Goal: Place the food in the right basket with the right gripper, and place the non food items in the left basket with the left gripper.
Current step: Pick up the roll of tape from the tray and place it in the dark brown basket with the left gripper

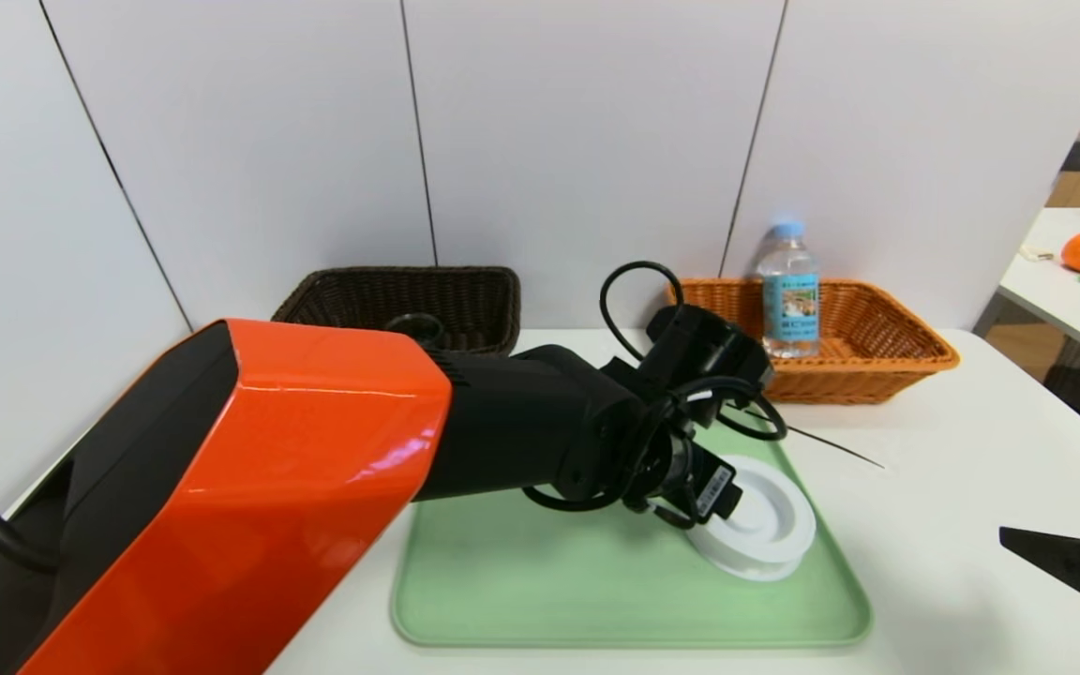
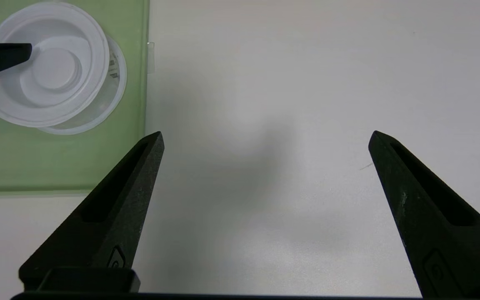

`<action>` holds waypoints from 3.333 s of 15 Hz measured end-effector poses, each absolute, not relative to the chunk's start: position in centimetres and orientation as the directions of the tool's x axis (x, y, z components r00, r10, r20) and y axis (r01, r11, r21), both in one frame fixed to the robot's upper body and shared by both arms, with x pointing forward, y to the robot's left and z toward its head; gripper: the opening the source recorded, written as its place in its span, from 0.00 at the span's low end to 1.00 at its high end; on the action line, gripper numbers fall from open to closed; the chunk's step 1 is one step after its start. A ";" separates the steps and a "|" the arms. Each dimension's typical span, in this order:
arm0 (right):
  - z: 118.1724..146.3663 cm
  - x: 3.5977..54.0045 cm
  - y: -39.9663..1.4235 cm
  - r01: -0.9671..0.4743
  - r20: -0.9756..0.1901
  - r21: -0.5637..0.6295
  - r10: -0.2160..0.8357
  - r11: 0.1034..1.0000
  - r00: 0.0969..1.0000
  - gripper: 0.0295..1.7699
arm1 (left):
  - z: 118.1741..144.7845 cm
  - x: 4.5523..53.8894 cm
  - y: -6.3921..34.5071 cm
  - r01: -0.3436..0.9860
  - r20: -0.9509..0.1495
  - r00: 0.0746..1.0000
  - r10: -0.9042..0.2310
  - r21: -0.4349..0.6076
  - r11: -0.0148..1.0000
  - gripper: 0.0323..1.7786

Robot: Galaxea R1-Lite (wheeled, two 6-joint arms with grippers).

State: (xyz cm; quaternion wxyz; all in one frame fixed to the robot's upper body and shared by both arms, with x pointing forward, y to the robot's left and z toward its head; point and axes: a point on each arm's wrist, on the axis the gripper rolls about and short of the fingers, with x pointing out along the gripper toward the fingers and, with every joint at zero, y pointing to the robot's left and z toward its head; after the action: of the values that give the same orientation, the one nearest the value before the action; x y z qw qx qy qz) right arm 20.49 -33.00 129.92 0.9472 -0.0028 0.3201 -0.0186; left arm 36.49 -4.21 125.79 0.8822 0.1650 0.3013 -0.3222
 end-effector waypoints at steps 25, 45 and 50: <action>130.1 20.4 -33.0 0.023 -0.597 -0.008 -0.023 1.000 0.802 0.96 | 125.1 36.9 -4.3 0.584 -0.685 0.616 -0.389 0.066 0.809 0.95; 130.7 20.4 -33.0 0.022 -0.582 -0.005 -0.021 1.000 0.813 0.96 | 125.6 36.7 -4.6 0.590 -0.679 0.616 -0.399 0.062 0.805 0.05; 130.7 20.4 -33.0 0.021 -0.582 -0.004 -0.019 1.000 0.813 0.96 | 128.9 36.6 -3.5 0.580 -0.640 0.643 -0.422 0.047 0.813 0.05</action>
State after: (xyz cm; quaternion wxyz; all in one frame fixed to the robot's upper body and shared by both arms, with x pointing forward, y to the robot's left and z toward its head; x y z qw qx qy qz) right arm 20.41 -32.97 130.69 0.9521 0.0012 0.3055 -0.0106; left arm 36.57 -3.45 128.85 0.8977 0.1249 0.3174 -0.2790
